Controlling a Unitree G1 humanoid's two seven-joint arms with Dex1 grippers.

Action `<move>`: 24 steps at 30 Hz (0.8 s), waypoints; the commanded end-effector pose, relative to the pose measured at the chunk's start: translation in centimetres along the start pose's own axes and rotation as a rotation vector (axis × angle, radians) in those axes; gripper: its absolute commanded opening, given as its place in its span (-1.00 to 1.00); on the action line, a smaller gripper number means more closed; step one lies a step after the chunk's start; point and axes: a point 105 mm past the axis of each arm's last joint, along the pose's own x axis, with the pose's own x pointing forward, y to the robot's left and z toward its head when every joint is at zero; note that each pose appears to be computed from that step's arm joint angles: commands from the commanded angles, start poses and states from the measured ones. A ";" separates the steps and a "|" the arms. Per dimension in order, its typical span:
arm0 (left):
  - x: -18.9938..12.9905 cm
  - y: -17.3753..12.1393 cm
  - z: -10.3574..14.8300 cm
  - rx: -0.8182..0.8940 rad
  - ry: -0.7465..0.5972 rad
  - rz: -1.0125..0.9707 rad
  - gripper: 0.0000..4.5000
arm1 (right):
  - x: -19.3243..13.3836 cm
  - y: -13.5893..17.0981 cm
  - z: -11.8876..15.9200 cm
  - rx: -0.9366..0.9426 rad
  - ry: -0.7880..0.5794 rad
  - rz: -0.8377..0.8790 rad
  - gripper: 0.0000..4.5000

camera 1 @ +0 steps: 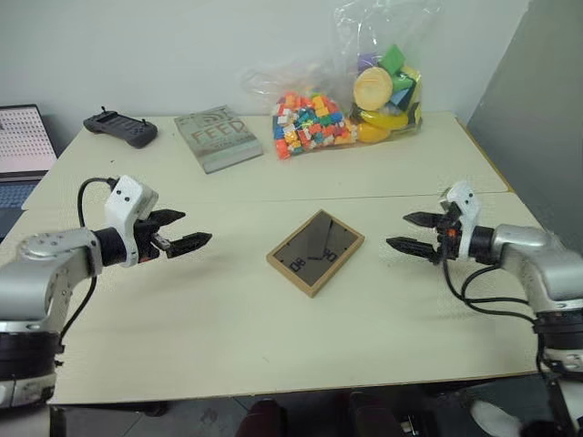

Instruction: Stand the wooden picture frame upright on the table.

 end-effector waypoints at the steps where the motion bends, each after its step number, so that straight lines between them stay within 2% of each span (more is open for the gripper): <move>1: 0.3 0.5 0.6 0.059 -0.002 -0.015 1.00 | -0.5 0.5 0.6 -0.041 0.025 0.048 0.98; 10: 1.3 0.7 0.8 0.052 -0.038 -0.018 1.00 | -0.7 0.5 -0.3 -0.027 0.033 -0.009 0.98; 11: 1.5 0.6 0.9 0.055 -0.047 -0.026 0.92 | -0.7 0.6 -0.3 -0.020 0.028 -0.016 1.00; 18: 3.0 0.0 1.6 0.071 -0.081 -0.074 0.32 | -0.4 1.1 -0.3 -0.012 0.024 -0.036 0.36; 24: 6.7 -0.9 0.9 0.092 -0.079 -0.075 -0.23 | 1.6 1.3 -1.0 0.018 0.009 -0.108 -0.26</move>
